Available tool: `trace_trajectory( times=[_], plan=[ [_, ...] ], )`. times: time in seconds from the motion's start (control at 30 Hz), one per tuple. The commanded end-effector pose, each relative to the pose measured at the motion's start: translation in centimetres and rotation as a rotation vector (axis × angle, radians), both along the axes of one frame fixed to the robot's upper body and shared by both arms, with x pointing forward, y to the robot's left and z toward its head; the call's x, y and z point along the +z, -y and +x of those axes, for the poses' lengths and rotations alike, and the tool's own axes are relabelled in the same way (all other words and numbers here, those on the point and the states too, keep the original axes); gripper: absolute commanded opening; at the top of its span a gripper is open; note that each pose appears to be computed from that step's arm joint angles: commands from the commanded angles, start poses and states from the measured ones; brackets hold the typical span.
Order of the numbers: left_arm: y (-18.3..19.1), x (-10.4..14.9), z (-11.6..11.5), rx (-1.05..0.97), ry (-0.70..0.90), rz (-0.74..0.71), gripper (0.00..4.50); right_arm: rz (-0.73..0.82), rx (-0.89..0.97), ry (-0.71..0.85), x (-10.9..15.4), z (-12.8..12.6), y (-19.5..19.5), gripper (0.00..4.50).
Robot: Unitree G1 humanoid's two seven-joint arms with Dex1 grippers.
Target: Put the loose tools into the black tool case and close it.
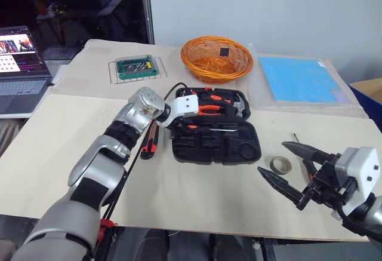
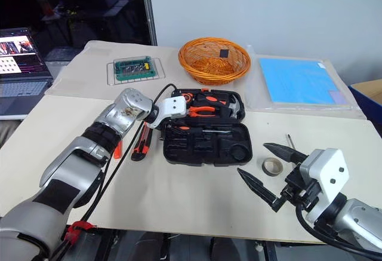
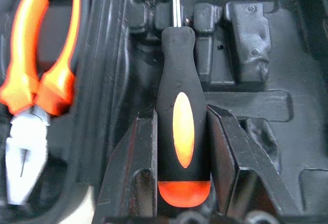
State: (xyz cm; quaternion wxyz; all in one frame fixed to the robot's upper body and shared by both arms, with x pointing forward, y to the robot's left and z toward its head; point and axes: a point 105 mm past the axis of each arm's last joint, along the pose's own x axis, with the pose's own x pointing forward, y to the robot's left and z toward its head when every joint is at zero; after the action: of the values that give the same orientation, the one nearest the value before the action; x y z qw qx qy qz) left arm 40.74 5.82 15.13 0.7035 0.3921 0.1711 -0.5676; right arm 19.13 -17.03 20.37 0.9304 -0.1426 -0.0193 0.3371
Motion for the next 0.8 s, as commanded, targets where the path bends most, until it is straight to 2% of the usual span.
trace_trajectory(
  times=[0.03,0.27,0.33,0.37,0.4,0.53,0.57,0.63,0.67,0.8],
  plan=[
    [-0.7,0.2,1.0,0.051,0.036,0.028,0.86,-0.013,0.001,0.046,0.9,-0.5,-0.5,4.50],
    [-1.2,-0.1,1.3,0.033,0.063,0.079,0.86,-0.012,0.003,0.044,0.8,-0.5,-0.6,4.50],
    [-1.1,0.5,1.5,0.032,0.085,0.053,1.89,-0.011,0.007,0.044,0.8,-0.5,-0.7,4.50],
    [-1.1,0.7,1.5,0.032,0.086,0.038,2.06,-0.011,0.009,0.044,0.8,-0.5,-0.7,4.50],
    [-1.0,1.2,1.5,0.034,0.085,0.010,2.55,-0.011,0.010,0.044,0.8,-0.5,-0.7,4.50],
    [-0.6,6.1,0.4,0.017,0.016,-0.299,3.93,-0.011,0.013,0.048,0.9,-0.4,-0.8,4.50],
    [-0.8,6.8,0.2,0.037,-0.004,-0.370,3.93,-0.012,0.014,0.049,0.9,-0.4,-0.7,4.50],
    [-0.8,7.7,-0.3,0.069,-0.035,-0.477,3.41,-0.012,0.013,0.050,0.9,-0.3,-0.7,4.50],
    [-0.6,7.4,-0.3,0.100,-0.033,-0.517,2.97,-0.011,0.012,0.051,0.9,-0.2,-0.6,4.50],
    [0.8,5.8,-0.3,0.227,-0.021,-0.656,1.78,-0.001,0.004,0.056,0.9,0.2,-0.6,4.50]
  ],
)
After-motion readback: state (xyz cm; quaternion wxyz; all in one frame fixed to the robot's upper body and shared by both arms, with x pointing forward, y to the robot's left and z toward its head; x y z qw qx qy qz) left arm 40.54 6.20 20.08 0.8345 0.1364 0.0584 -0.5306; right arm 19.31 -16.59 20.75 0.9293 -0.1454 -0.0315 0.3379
